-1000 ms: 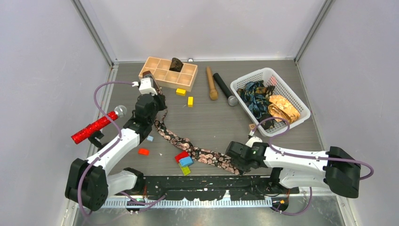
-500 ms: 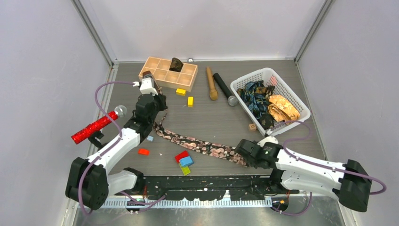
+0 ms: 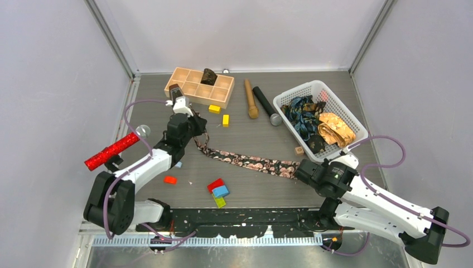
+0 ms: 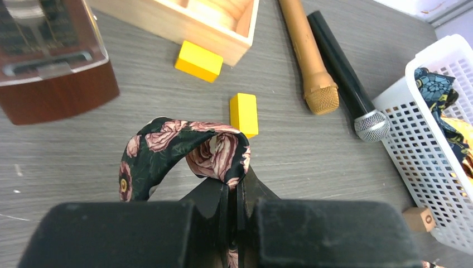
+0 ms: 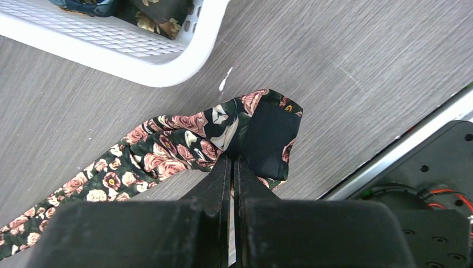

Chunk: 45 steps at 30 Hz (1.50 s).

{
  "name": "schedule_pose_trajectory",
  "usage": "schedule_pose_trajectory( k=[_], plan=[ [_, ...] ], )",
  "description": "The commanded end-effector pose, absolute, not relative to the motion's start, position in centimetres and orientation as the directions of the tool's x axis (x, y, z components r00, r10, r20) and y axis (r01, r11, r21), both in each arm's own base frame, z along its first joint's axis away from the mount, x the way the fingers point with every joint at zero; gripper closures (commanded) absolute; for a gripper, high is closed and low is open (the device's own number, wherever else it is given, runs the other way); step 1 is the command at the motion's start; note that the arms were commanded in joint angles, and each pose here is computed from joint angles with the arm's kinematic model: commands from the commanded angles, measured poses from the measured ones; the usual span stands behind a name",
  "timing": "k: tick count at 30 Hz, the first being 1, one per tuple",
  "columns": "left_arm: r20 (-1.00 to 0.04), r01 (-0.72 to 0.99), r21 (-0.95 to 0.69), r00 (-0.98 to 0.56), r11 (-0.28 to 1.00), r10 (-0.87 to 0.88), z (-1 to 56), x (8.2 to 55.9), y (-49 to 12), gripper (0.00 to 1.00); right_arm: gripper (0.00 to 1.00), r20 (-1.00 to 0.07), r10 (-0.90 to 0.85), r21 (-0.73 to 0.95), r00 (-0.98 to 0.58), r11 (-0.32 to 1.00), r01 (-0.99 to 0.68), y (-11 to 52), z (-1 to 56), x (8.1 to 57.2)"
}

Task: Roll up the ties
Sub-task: Flatten out the tie at the center of the board.

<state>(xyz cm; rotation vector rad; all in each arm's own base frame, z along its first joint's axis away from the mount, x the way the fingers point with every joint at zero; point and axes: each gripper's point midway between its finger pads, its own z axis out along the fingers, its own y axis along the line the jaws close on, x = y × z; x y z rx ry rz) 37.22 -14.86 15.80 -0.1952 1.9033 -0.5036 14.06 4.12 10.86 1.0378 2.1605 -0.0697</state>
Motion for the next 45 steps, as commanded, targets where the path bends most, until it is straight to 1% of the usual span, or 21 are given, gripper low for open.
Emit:
schedule_pose_trajectory(
  k=[1, 5, 9, 11, 13, 14, 15, 18, 22, 24, 25, 27, 29, 30, 31, 34, 38, 40, 42, 45],
  plan=[
    [-0.817, 0.145, -0.519, -0.372, 0.842, -0.440, 16.2, 37.4, -16.1, 1.00, 1.00, -0.683, 0.621, 0.219, -0.383, 0.675, 0.705, 2.6, 12.1, 14.1],
    [-0.817, 0.099, -0.510, -0.366, 0.855, -0.445, 15.3, 37.5, -15.4, 1.00, 1.00, -0.677, 0.622, 0.216, -0.393, 0.678, 0.702, 2.4, 12.6, 13.8],
    [-0.834, 0.046, -0.472, -0.348, 0.880, -0.429, 14.9, 37.9, -14.2, 0.97, 1.00, -0.659, 0.637, 0.234, -0.400, 0.679, 0.696, 2.5, 12.8, 13.5],
    [-0.839, 0.031, -0.457, -0.347, 0.889, -0.420, 14.7, 37.9, -13.8, 0.93, 1.00, -0.654, 0.643, 0.243, -0.399, 0.678, 0.694, 2.5, 12.8, 13.4],
    [-0.838, 0.027, -0.455, -0.352, 0.890, -0.417, 14.6, 37.7, -13.8, 0.86, 1.00, -0.651, 0.646, 0.248, -0.399, 0.678, 0.692, 2.5, 12.7, 13.4],
    [-0.835, 0.030, -0.456, -0.358, 0.889, -0.417, 14.5, 37.6, -13.8, 0.79, 1.00, -0.651, 0.644, 0.248, -0.401, 0.680, 0.691, 2.5, 12.8, 13.4],
    [-0.832, 0.030, -0.458, -0.365, 0.888, -0.417, 14.5, 37.4, -13.9, 0.70, 1.00, -0.651, 0.645, 0.248, -0.400, 0.679, 0.690, 2.5, 12.8, 13.4],
    [-0.825, 0.013, -0.461, -0.374, 0.887, -0.423, 14.3, 36.9, -13.6, 0.56, 1.00, -0.655, 0.640, 0.247, -0.402, 0.684, 0.686, 2.5, 12.8, 13.5],
    [-0.825, -0.027, -0.444, -0.377, 0.896, -0.420, 14.2, 36.1, -12.6, 0.45, 1.00, -0.654, 0.635, 0.245, -0.411, 0.692, 0.679, 2.8, 12.7, 13.6],
    [-0.828, -0.051, -0.432, -0.372, 0.900, -0.419, 14.3, 35.8, -11.9, 0.43, 1.00, -0.651, 0.634, 0.246, -0.417, 0.696, 0.674, 3.1, 12.5, 13.8],
    [-0.831, -0.062, -0.426, -0.368, 0.902, -0.418, 14.3, 35.6, -11.5, 0.44, 1.00, -0.649, 0.634, 0.246, -0.420, 0.697, 0.674, 3.2, 12.5, 13.8],
    [-0.833, -0.076, -0.424, -0.358, 0.903, -0.421, 14.6, 35.2, -10.9, 0.52, 1.00, -0.648, 0.631, 0.241, -0.425, 0.700, 0.672, 3.3, 12.3, 13.8],
    [-0.834, -0.089, -0.420, -0.355, 0.903, -0.422, 14.7, 34.7, -10.3, 0.58, 1.00, -0.646, 0.632, 0.242, -0.427, 0.701, 0.671, 3.4, 12.2, 13.8],
    [-0.834, -0.096, -0.417, -0.355, 0.904, -0.423, 14.7, 34.5, -10.0, 0.63, 1.00, -0.644, 0.636, 0.247, -0.426, 0.700, 0.670, 3.5, 12.1, 13.8],
    [-0.836, -0.103, -0.410, -0.355, 0.906, -0.419, 14.8, 34.3, -9.8, 0.70, 1.00, -0.642, 0.636, 0.247, -0.427, 0.700, 0.671, 3.5, 12.0, 13.8],
    [-0.837, -0.137, -0.385, -0.365, 0.913, -0.408, 14.3, 33.7, -8.8, 0.85, 1.00, -0.637, 0.642, 0.257, -0.426, 0.698, 0.668, 3.7, 11.9, 13.9],
    [-0.820, -0.217, -0.358, -0.392, 0.908, -0.417, 12.8, 33.1, -7.0, 0.97, 1.00, -0.638, 0.639, 0.255, -0.429, 0.701, 0.666, 3.7, 11.9, 13.9],
    [-0.807, -0.243, -0.370, -0.395, 0.897, -0.440, 12.3, 33.0, -6.2, 0.99, 1.00, -0.639, 0.640, 0.258, -0.427, 0.701, 0.665, 3.7, 11.9, 13.9],
    [-0.794, -0.237, -0.398, -0.396, 0.886, -0.462, 12.1, 33.1, -6.1, 0.98, 1.00, -0.639, 0.641, 0.259, -0.426, 0.701, 0.665, 3.8, 11.9, 13.9],
    [-0.789, -0.195, -0.432, -0.392, 0.881, -0.474, 12.8, 33.6, -6.8, 0.87, 1.00, -0.641, 0.637, 0.255, -0.428, 0.703, 0.664, 3.7, 11.9, 13.9]
  ],
)
